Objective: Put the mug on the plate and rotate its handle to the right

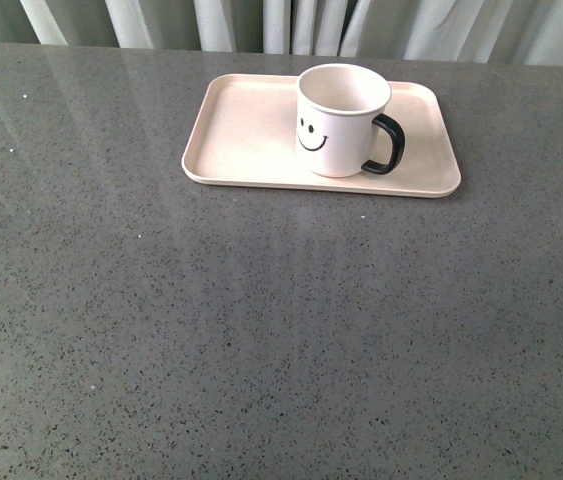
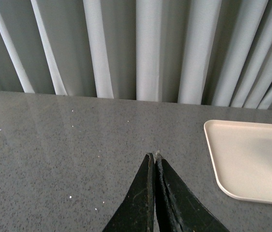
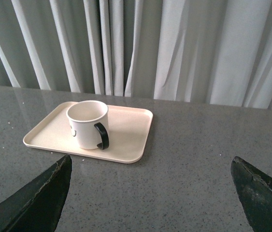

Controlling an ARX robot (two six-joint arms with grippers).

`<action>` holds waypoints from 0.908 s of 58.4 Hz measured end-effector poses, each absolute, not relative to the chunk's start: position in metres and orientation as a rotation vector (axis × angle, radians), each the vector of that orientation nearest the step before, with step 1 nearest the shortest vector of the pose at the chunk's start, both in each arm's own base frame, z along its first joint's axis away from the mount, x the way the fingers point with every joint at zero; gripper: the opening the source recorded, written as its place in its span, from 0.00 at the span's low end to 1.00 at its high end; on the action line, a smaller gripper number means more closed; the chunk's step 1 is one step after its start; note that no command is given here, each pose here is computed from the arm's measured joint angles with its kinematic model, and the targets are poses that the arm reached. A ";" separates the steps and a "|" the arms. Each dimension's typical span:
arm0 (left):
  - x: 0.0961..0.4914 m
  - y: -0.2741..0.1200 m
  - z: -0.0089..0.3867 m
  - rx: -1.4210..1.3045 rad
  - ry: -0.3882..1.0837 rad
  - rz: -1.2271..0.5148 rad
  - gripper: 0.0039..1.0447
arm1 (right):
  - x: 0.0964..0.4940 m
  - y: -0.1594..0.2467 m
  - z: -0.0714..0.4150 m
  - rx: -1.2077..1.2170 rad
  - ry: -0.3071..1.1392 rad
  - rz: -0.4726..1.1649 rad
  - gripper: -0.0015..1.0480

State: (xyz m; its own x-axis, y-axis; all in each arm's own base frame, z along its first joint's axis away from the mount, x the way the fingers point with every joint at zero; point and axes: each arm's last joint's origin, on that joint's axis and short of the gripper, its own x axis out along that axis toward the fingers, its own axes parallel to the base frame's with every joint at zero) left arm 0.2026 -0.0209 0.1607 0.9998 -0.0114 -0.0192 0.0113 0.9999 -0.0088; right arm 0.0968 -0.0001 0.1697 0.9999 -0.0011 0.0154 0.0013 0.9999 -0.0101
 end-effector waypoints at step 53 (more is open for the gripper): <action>0.133 0.000 0.168 -0.009 -0.002 -0.003 0.01 | 0.097 0.000 0.170 -0.010 -0.015 -0.001 0.91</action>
State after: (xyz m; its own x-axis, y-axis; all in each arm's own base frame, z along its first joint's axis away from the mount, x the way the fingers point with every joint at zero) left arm 0.1332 -0.0005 0.1680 1.0000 -0.0034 0.0021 0.0035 1.0000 -0.0093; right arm 0.0968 -0.0001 0.1697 0.9999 -0.0011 0.0154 0.0013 0.9999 -0.0101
